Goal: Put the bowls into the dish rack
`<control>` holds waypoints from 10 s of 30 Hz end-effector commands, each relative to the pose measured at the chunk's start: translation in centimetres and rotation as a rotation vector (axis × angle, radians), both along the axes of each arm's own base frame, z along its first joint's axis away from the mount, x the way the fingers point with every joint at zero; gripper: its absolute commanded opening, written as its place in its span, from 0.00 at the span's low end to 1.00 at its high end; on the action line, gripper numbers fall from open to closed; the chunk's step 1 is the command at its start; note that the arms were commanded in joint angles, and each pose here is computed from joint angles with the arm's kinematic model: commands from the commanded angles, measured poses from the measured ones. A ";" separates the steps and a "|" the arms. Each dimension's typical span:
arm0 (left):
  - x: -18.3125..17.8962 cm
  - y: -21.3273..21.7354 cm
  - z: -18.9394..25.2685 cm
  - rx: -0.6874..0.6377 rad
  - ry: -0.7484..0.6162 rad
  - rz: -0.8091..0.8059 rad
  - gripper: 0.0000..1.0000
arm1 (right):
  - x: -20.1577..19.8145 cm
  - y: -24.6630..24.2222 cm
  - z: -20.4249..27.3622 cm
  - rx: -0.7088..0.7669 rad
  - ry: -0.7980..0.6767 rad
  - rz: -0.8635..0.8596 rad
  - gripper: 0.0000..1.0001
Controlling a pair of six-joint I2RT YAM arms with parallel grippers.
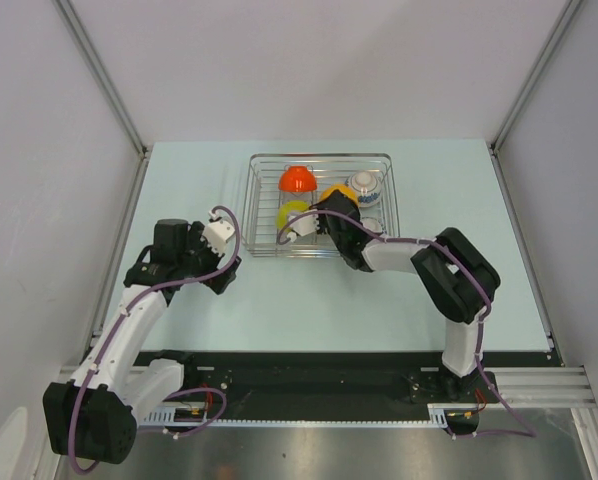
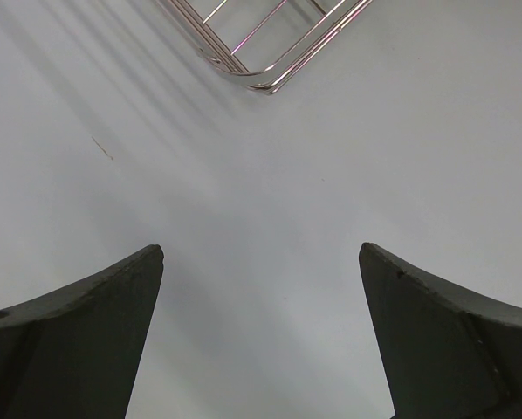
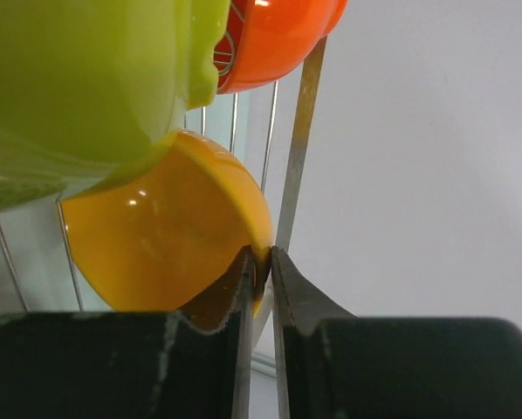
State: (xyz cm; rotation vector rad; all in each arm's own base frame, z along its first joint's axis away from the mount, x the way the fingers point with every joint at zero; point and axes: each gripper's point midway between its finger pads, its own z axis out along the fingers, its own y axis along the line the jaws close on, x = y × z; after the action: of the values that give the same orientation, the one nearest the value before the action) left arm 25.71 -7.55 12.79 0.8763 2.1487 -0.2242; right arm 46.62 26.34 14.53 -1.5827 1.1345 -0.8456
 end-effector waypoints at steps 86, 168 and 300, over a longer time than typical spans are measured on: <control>0.5 -0.2 2.1 -0.018 -0.060 -0.015 1.00 | -7.0 -1.5 -3.3 0.086 1.025 -0.161 0.55; 0.8 -0.5 2.5 -0.032 -0.056 -0.020 1.00 | -0.1 0.9 -1.7 0.758 1.229 -0.266 0.34; 10.9 -0.4 7.2 -0.059 -0.235 0.128 0.99 | -2.2 8.9 3.8 1.032 1.277 -0.143 0.70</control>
State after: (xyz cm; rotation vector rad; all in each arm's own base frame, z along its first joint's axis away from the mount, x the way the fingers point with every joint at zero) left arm 36.62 -7.52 18.77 0.6856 2.0119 -0.1025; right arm 44.54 35.48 14.52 -0.9928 2.1428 0.8547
